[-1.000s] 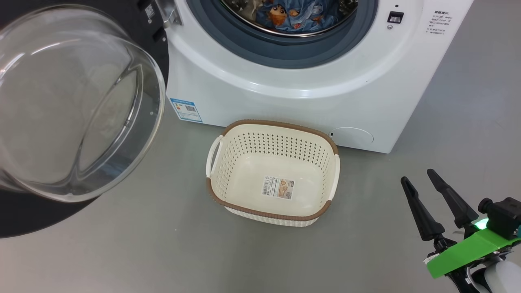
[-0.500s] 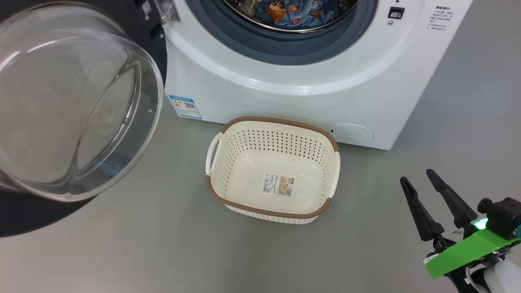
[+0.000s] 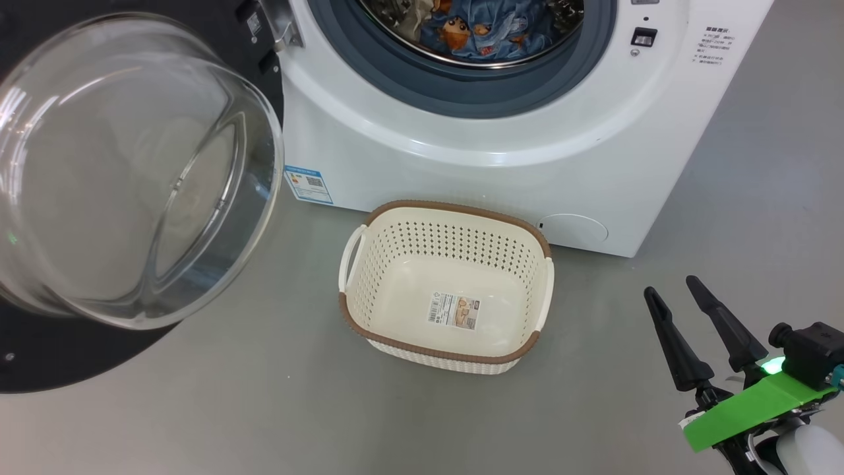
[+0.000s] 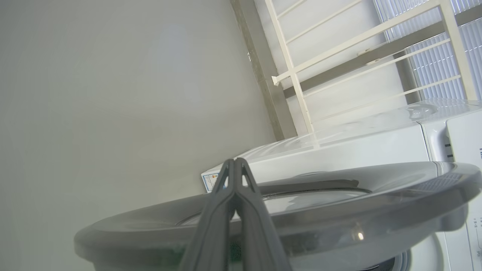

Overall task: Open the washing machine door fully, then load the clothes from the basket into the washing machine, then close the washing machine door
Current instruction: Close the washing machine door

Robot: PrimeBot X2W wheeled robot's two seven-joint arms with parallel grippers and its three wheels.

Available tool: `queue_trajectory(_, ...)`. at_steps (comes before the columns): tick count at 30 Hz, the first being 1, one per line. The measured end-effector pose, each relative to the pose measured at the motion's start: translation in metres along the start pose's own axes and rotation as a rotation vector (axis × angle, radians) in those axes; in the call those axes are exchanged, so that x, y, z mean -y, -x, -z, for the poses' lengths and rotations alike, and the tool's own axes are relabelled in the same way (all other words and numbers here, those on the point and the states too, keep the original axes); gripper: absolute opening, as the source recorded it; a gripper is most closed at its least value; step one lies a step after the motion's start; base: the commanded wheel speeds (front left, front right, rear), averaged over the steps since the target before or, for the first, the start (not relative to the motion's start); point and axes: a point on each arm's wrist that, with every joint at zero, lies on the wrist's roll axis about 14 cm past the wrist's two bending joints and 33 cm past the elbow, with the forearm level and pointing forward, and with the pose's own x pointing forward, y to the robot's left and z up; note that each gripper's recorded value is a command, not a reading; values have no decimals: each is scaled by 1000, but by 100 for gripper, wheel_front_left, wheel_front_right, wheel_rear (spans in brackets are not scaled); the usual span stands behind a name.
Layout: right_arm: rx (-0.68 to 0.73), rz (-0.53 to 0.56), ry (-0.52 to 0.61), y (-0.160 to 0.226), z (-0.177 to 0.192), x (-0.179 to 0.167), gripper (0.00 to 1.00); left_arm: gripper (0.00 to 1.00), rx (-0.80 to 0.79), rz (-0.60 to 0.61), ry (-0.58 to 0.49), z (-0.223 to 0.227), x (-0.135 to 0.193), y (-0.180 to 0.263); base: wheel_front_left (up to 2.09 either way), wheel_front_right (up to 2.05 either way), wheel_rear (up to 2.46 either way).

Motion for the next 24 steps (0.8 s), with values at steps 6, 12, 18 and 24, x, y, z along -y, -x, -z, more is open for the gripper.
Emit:
queue_trajectory(6,13,-5,-14,-2,-2,-7,100,0,-103,1,-69,15,1,13,0,0,0)
queue_trajectory(12,30,-8,-25,-2,-7,-14,100,0,-240,59,-41,41,11,28,0,0,0)
queue_trajectory(18,51,-4,-26,-2,-14,-17,100,0,-387,90,-62,72,17,46,0,0,0)
queue_trajectory(24,47,0,-44,2,-11,-22,100,0,-504,201,-89,105,47,64,0,0,0)
